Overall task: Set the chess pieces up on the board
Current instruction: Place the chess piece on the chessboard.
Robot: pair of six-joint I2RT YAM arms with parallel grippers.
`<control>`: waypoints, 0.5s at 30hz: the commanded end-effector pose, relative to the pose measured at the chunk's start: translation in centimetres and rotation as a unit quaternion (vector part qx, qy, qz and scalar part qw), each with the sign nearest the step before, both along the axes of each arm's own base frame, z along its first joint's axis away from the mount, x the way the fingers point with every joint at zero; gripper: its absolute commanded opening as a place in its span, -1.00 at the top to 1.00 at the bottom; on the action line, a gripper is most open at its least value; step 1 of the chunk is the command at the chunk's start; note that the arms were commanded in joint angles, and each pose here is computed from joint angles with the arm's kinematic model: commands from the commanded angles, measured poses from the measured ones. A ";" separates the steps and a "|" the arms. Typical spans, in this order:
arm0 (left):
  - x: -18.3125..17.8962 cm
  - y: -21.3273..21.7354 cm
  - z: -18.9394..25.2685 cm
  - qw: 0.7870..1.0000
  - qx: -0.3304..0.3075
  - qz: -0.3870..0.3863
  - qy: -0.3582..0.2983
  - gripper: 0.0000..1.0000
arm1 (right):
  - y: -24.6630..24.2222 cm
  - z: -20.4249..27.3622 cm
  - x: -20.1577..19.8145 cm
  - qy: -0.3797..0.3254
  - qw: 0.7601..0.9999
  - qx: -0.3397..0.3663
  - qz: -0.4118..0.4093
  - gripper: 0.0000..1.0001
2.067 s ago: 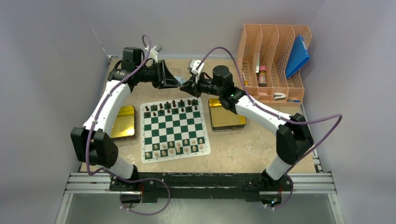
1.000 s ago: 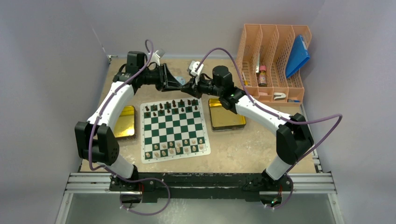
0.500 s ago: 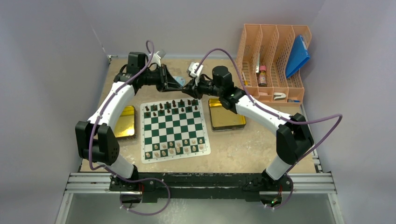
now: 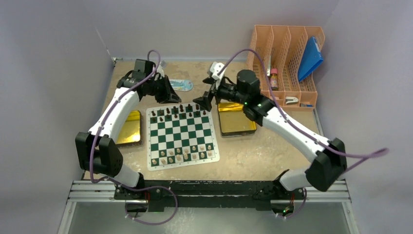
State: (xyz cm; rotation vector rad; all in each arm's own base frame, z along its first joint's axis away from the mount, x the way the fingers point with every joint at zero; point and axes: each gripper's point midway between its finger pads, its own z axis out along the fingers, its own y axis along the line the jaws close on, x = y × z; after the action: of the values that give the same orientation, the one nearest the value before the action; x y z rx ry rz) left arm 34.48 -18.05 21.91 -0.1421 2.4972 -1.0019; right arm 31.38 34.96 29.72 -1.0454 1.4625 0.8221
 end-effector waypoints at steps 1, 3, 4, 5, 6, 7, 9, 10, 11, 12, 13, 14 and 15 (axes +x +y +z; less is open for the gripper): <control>-2.4 4.2 -1.0 0.990 0.104 0.089 0.035 1.00 | -2.7 6.3 -1.1 -0.060 0.996 0.053 -0.050 -0.97; -3.8 5.0 -1.6 0.984 0.111 0.122 0.062 1.00 | -3.7 7.8 -2.0 -0.068 0.993 0.074 -0.061 -0.98; -4.5 5.2 -1.9 0.982 0.113 0.135 0.073 1.00 | -4.2 8.5 -2.4 -0.068 0.992 0.088 -0.068 -0.98; -5.4 5.5 -2.3 0.978 0.114 0.150 0.087 1.00 | -4.7 9.1 -2.9 -0.070 0.990 0.101 -0.073 -0.97; -6.4 5.8 -3.1 0.974 0.116 0.165 0.107 1.00 | -5.3 9.8 -3.4 -0.074 0.988 0.113 -0.077 -0.98; -7.3 6.2 -3.5 0.969 0.120 0.180 0.120 1.00 | -5.7 10.1 -4.0 -0.080 0.987 0.120 -0.078 -0.98; -9.0 7.4 -4.6 0.954 0.137 0.220 0.148 1.00 | -6.7 11.4 -5.0 -0.097 0.983 0.135 -0.080 -0.98; -9.7 8.0 -5.0 0.947 0.145 0.242 0.156 1.00 | -7.2 11.9 -5.5 -0.105 0.981 0.140 -0.083 -0.98; -10.3 8.6 -5.5 0.941 0.151 0.259 0.159 1.00 | -7.7 12.4 -5.9 -0.115 0.979 0.143 -0.084 -0.98; -10.7 9.1 -5.5 0.936 0.154 0.276 0.152 1.00 | -8.1 12.8 -6.4 -0.124 0.978 0.145 -0.085 -0.98; -11.0 9.6 -5.8 0.931 0.157 0.293 0.151 1.00 | -8.6 13.2 -6.7 -0.132 0.977 0.146 -0.087 -0.98; -11.4 9.9 -6.1 0.927 0.158 0.303 0.153 1.00 | -8.9 13.5 -7.1 -0.135 0.976 0.145 -0.088 -0.98; -11.6 10.3 -6.5 0.922 0.161 0.316 0.154 1.00 | -9.2 13.9 -7.5 -0.138 0.976 0.145 -0.088 -0.98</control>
State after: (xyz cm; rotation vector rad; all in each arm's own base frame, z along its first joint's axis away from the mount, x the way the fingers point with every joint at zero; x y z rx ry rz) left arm 23.95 -10.02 16.05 -0.7880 2.6610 -0.4497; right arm 25.16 27.37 40.28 -0.8111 1.2284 0.7388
